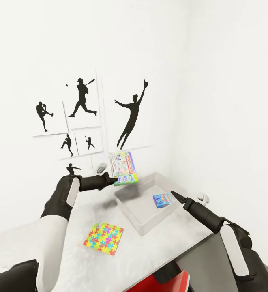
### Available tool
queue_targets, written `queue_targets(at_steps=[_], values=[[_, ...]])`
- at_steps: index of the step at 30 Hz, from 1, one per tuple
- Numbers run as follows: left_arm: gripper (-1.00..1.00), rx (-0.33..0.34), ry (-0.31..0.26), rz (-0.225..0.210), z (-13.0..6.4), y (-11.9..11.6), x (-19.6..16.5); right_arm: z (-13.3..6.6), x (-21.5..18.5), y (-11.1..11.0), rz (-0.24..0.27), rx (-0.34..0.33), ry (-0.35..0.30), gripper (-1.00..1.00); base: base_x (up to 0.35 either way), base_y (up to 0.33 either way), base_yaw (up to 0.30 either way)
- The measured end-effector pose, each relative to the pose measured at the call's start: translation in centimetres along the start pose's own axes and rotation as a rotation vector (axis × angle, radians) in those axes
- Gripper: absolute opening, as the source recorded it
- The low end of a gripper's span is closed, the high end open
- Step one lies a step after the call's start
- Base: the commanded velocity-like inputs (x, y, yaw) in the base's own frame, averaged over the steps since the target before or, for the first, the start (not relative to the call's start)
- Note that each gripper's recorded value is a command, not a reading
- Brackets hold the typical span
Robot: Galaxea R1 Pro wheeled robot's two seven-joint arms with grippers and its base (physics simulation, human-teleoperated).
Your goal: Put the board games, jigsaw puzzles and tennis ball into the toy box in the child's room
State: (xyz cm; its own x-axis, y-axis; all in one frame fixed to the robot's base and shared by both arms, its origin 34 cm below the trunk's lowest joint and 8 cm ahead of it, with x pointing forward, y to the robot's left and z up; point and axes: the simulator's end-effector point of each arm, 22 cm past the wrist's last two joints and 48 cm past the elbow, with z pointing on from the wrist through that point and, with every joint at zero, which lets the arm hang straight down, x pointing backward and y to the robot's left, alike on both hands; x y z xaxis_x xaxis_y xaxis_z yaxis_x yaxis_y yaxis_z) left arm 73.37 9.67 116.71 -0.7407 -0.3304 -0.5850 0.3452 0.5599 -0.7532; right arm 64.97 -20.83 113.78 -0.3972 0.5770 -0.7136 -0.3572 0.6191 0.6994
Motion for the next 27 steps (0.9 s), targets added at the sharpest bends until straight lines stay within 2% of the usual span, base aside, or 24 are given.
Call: queue_targets(at_steps=[3, 7, 11, 14, 19, 23, 27], values=[[-1.00, -0.082, 0.042, -0.025, 2.4, 0.6, 1.3, -0.4, -0.6, -0.6, 0.007, 0.010, -0.017, 1.00, 0.000, 0.000, 0.000], [-1.00, -0.157, 0.076, -0.044, 3.5, 1.8, 1.9, -1.0, -1.4, -0.9, 0.013, 0.006, -0.039, 1.00, 0.000, 0.000, 0.000], [-1.00, -0.169, 0.086, -0.058, 3.8, 1.9, 2.1, -1.1, -1.7, -0.4, 0.011, -0.017, -0.046, 1.00, 0.000, 0.000, 0.000], [-1.00, -0.155, 0.111, -0.075, 5.0, 1.2, 3.3, -1.2, -1.7, -0.1, 0.013, -0.033, -0.046, 1.00, 0.000, 0.000, 0.000], [-1.00, -0.187, 0.107, -0.077, 5.7, 2.8, 4.3, -1.8, -2.4, -0.8, 0.027, -0.024, -0.064, 1.00, 0.000, 0.000, 0.000], [-1.00, -0.188, 0.109, -0.114, 6.3, 3.4, 5.2, -2.4, -2.5, -1.3, 0.036, -0.016, -0.076, 1.00, 0.000, 0.000, 0.000], [-1.00, -0.178, 0.076, -0.174, 7.3, 4.1, 6.0, -3.2, -1.9, -1.3, 0.045, -0.036, -0.075, 1.00, 0.000, 0.000, 0.000]])
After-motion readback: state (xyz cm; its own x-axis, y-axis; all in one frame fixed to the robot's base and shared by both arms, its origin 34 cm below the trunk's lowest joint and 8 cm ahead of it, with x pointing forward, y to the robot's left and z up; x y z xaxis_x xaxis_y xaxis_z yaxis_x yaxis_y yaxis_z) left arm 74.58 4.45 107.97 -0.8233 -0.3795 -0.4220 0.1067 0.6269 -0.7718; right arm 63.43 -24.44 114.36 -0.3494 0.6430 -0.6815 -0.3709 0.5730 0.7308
